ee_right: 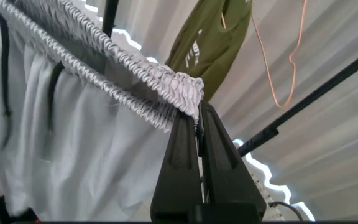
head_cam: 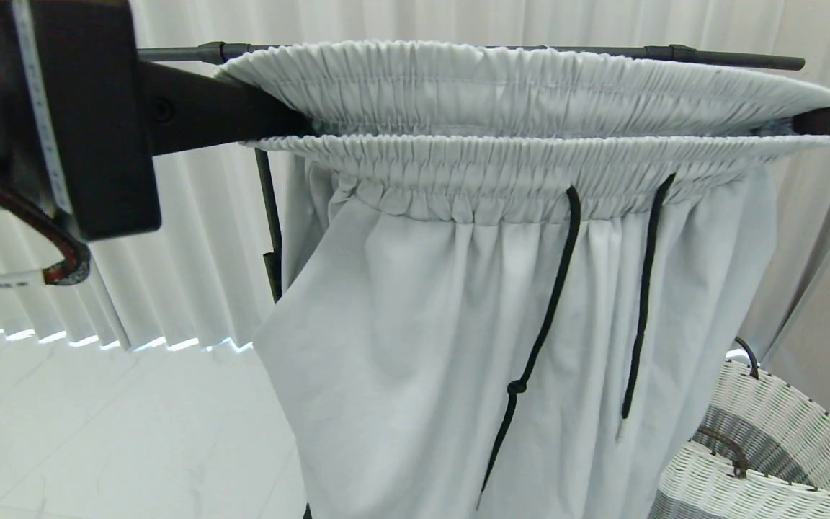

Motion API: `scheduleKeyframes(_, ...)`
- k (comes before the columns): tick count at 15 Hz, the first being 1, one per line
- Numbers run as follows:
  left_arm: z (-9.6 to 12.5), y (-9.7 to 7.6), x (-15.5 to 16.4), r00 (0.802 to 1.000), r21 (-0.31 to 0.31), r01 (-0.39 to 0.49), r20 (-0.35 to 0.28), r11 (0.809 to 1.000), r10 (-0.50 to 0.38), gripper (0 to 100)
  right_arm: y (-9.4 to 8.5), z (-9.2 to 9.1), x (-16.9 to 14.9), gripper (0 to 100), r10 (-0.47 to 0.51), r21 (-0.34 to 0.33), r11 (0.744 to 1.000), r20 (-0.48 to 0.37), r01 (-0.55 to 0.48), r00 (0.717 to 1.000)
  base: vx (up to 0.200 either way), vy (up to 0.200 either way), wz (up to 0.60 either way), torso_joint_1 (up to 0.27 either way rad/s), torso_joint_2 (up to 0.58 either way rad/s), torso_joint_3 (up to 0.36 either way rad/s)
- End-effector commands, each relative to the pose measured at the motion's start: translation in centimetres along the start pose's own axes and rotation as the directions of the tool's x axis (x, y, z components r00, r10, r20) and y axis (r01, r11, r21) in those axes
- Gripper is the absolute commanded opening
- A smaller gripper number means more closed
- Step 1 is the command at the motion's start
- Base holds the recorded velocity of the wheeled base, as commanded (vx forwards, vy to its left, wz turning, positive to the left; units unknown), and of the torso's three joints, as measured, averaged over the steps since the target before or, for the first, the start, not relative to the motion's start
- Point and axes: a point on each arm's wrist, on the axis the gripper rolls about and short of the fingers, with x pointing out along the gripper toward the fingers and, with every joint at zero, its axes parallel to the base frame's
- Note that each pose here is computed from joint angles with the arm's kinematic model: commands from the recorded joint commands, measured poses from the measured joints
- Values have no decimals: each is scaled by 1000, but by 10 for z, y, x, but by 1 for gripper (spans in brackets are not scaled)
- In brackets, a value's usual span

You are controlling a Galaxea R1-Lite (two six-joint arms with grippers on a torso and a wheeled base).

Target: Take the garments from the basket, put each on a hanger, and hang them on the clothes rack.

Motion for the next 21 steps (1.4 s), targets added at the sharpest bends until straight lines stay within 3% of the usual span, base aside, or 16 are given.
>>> scheduleKeyframes(1, 2, -9, 6, 1000, 0, 18, 22, 1000, -18, 0, -4, 9, -25, 0, 16, -27, 1000, 1, -16, 1000, 0, 0, 0, 0, 0, 0)
scheduleKeyframes(4, 14, -16, 22, 994, -35, 0, 108, 999, 3, 0, 1, 5, -51, 0, 125, -65, 989, -77, -130, 989, 0, 0, 0, 0, 0, 0)
scheduleKeyframes(7, 23, -21, 32, 991, -52, -1, 134, 999, 8, 0, 15, 1, -60, 0, 343, -98, 932, -81, -350, 936, 0, 0, 0, 0, 0, 0)
scheduleKeyframes(10, 22, -21, 33, 991, -49, -2, 131, 999, 8, 0, 22, 3, -58, 0, 433, -116, 891, -74, -439, 898, 0, 0, 0, 0, 0, 0)
scheduleKeyframes(13, 22, -18, 27, 992, -45, -8, 128, 999, 14, 0, 22, 1, -57, 0, 415, -115, 899, -89, -423, 905, 0, 0, 0, 0, 0, 0)
scheduleKeyframes(15, 17, -11, 21, 997, -27, -26, 77, 999, 28, 0, 21, -1, -52, 0, 343, -113, 927, -122, -357, 931, 0, 0, 0, 0, 0, 0)
scheduleKeyframes(16, 10, -4, 9, 999, -3, -34, 7, 999, 34, 0, 19, -4, -44, 0, 227, -113, 962, -162, -247, 960, 0, 0, 0, 0, 0, 0)
scheduleKeyframes(19, -11, 8, -19, 987, -15, -40, -154, 999, 37, 0, 23, 1, -21, 0, 173, -63, 982, -100, -180, 980, 0, 0, 0, 0, 0, 0)
scheduleKeyframes(21, -24, 13, -32, 978, -29, -35, -205, 999, 28, 0, 31, 5, 3, 0, 159, -43, 986, -9, -159, 987, 0, 0, 0, 0, 0, 0)
